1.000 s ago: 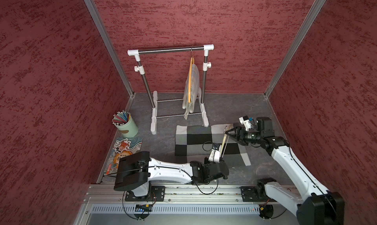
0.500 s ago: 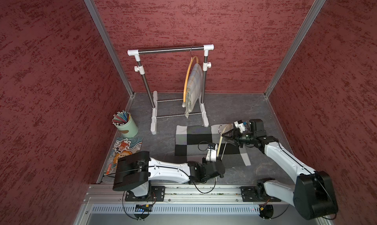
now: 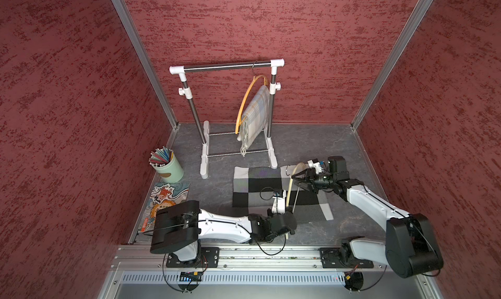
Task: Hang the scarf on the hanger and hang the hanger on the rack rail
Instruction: Pick up the hanger from the clothesline.
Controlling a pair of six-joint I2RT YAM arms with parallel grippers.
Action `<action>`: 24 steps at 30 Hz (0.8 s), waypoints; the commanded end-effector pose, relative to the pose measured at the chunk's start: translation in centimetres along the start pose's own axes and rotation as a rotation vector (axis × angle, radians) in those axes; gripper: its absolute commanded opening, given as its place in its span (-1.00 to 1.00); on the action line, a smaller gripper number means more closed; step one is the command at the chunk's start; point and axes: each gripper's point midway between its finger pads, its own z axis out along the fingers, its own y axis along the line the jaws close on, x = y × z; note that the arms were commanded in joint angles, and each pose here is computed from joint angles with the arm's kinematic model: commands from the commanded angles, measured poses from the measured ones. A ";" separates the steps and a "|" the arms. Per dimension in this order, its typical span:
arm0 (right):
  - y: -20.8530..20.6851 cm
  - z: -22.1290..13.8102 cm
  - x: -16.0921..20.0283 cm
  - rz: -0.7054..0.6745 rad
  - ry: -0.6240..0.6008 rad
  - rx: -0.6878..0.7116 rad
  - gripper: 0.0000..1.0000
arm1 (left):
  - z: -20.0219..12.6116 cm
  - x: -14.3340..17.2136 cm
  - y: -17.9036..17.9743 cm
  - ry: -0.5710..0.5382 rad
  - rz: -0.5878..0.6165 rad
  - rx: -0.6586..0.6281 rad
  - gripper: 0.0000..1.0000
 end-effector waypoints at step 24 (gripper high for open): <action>1.3 0.3 -1.1 -0.058 -0.031 -0.022 -1.00 | -2.7 -3.0 -4.0 0.173 -0.008 0.205 0.75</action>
